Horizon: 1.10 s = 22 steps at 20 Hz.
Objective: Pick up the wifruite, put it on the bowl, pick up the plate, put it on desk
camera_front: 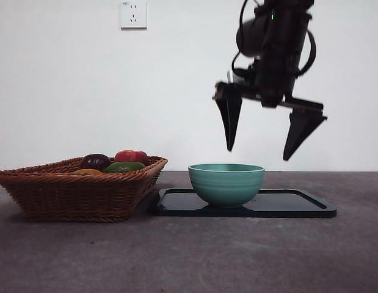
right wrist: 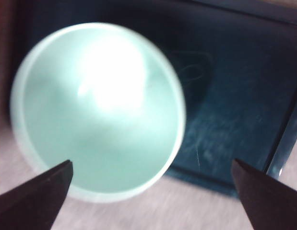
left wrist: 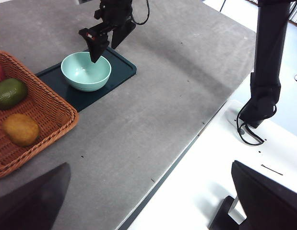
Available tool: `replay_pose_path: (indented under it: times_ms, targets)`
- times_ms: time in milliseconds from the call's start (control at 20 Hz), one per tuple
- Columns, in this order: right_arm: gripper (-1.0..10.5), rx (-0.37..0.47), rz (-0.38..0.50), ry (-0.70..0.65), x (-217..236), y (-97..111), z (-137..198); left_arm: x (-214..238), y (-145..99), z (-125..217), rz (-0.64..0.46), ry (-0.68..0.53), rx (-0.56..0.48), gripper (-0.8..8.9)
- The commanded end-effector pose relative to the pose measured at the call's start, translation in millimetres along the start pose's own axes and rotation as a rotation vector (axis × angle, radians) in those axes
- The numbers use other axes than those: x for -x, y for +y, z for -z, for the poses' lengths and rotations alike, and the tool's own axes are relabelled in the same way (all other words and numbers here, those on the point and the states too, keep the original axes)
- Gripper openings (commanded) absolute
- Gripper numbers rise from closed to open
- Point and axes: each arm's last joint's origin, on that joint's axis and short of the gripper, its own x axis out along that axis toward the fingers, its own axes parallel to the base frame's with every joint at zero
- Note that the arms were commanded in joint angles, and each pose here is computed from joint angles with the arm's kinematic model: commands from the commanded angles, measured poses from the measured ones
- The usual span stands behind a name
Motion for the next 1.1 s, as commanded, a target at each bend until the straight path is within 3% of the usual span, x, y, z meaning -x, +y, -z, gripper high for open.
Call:
replay_pose_path:
  times_ms: [50,200,350,500,650,750,950,1100]
  targets:
    - [5.6,0.004,0.007,-0.001,-16.2,-4.4,-10.9,3.1,-1.2,-1.9,0.007,-0.013,-0.017,6.56]
    - [5.5,-0.018,0.006,-0.009,-30.6,-13.1,-18.4,3.0,-1.3,-0.6,0.007,0.001,-0.011,6.56]
    - [3.7,-0.037,-0.003,-0.036,-35.2,-17.4,-23.6,3.0,-1.3,-0.7,0.007,0.000,-0.011,6.56]
    - [2.5,-0.039,-0.008,-0.031,-40.0,-18.2,-24.5,3.0,-1.3,-0.6,0.007,0.001,-0.008,6.56]
    - [1.4,-0.045,-0.075,0.019,-51.4,-18.0,-24.0,3.0,-1.3,-0.7,0.007,0.000,-0.008,6.56]
    - [0.1,-0.050,-0.063,0.031,-56.1,-18.1,-23.6,3.0,-1.3,-0.6,0.008,0.002,-0.007,6.56]
    - [0.0,-0.056,-0.054,0.038,-52.1,-18.8,-22.7,3.0,-1.3,-0.2,0.008,0.005,-0.006,6.56]
    - [0.1,-0.014,-0.021,0.021,-25.0,-16.0,-16.2,3.0,-1.3,0.0,0.008,0.006,-0.006,6.56]
